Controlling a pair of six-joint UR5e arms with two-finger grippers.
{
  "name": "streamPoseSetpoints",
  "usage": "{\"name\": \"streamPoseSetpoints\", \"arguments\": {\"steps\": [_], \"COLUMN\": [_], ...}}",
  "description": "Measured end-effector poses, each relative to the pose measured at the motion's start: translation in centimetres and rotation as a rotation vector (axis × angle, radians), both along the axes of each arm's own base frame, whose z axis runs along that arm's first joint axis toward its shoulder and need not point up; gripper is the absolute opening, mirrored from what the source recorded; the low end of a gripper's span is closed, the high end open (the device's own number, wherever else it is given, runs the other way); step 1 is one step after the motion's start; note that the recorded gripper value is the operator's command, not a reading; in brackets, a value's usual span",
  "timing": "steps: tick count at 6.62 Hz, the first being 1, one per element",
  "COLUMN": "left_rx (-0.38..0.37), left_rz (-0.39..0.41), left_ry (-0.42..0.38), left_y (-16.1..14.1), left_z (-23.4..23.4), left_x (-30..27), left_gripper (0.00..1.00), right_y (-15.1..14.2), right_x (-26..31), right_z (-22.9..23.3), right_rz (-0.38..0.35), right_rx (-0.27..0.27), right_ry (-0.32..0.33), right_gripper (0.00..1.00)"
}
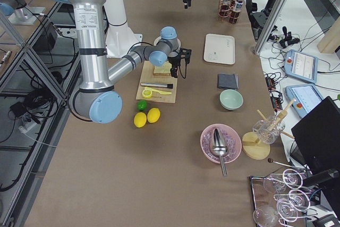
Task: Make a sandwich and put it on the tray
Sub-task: 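Lower the right gripper to the bread slice while the left arm advances, then grasp the plain bread slice on the cutting board with the right gripper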
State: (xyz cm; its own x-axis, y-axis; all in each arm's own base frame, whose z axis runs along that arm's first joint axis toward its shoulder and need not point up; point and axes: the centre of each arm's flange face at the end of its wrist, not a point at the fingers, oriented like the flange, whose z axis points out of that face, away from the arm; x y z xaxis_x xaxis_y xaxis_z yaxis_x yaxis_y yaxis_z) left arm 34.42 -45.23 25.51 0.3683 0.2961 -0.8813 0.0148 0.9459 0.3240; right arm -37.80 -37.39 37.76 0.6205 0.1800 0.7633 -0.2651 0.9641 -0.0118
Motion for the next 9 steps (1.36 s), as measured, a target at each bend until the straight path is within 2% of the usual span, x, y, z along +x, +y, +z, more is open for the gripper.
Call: {"name": "streamPoseSetpoints", "arguments": {"steps": [1,2,3,4,5,8,9], "left_rx": [0.003,0.008,0.015,0.02,0.023,0.027,0.028], "left_rz": [-0.001,-0.006,-0.014,-0.017,-0.018,-0.019,-0.019], "left_ry": [0.002,0.003,0.005,0.009,0.011,0.015,0.016], "left_y": [0.0,0.0,0.1,0.3,0.3,0.5,0.5], "left_z": [-0.2,-0.4,-0.7,-0.9,-1.1,-1.3,-1.3], "left_x": [0.2,0.2,0.0,-0.2,-0.2,-0.3,-0.4], "left_gripper": [1.0,1.0,1.0,1.0,1.0,1.0,1.0], "right_y": [1.3,2.2,2.9,3.4,3.7,4.0,4.1], "right_x": [-1.4,-2.4,-3.1,-3.7,-4.1,-4.6,-4.8], "right_z": [0.0,0.1,0.2,0.4,0.7,1.0,1.1], "right_rz": [0.009,0.017,0.017,0.009,-0.002,-0.051,-0.059], "right_rx": [-0.002,-0.006,-0.012,-0.013,-0.012,0.027,0.031], "right_ry": [0.002,0.005,0.007,0.012,0.018,0.037,0.039], "right_gripper": [0.64,0.56,0.51,0.39,0.33,0.34,0.39]}}
